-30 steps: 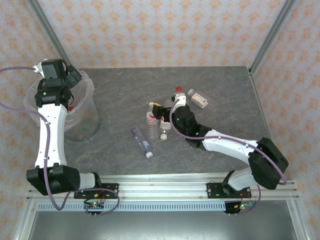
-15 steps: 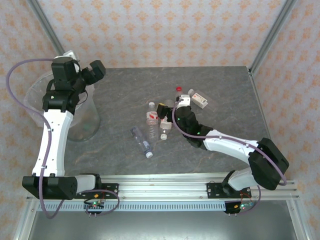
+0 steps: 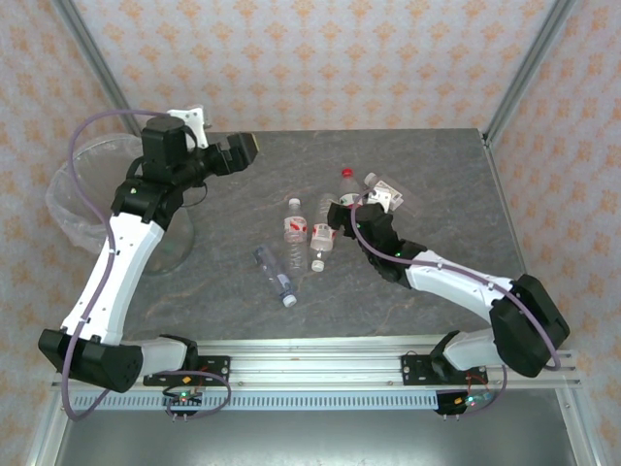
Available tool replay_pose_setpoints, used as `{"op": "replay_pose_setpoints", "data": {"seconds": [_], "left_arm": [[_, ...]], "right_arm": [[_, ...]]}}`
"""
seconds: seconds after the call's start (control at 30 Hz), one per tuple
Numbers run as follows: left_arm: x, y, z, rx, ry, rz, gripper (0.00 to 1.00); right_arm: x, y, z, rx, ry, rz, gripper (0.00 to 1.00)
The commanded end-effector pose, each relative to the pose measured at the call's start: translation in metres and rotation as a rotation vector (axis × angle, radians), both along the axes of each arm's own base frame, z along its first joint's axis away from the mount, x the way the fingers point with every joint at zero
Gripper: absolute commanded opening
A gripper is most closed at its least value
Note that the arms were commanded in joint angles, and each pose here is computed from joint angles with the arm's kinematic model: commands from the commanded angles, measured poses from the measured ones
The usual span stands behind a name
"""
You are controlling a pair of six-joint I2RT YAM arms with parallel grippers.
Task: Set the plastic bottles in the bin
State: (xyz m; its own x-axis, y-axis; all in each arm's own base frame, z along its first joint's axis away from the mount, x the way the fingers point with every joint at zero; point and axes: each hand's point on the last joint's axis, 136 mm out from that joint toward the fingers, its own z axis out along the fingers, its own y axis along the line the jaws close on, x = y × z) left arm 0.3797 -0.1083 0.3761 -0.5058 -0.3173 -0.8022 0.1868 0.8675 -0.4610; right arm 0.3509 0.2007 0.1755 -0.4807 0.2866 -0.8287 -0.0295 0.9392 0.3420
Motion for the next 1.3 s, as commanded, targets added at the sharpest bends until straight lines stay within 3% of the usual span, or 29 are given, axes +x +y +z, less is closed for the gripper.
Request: {"op": "replay_pose_setpoints", "data": {"seconds": [0.0, 0.23, 0.53, 1.03, 1.27], "left_arm": [[0.000, -0.016, -0.004, 0.011, -0.005, -0.070, 1.00], [-0.002, -0.022, -0.022, 0.010, 0.048, -0.103, 1.00], [-0.007, -0.013, -0.031, 0.059, 0.056, -0.074, 1.00], [-0.012, 0.000, -0.046, 0.111, 0.087, -0.019, 1.00], [-0.014, 0.002, -0.052, 0.127, 0.105, -0.017, 1.00]], "right_arm": [[0.000, -0.040, -0.006, -0.119, 0.052, -0.085, 0.99], [0.009, -0.098, -0.035, -0.166, 0.188, -0.131, 0.99], [0.035, -0.151, -0.056, -0.211, 0.350, 0.038, 0.99], [0.084, -0.168, -0.101, -0.495, 0.507, 0.512, 0.99], [0.092, -0.174, -0.125, -0.551, 0.645, 0.620, 0.99]]}}
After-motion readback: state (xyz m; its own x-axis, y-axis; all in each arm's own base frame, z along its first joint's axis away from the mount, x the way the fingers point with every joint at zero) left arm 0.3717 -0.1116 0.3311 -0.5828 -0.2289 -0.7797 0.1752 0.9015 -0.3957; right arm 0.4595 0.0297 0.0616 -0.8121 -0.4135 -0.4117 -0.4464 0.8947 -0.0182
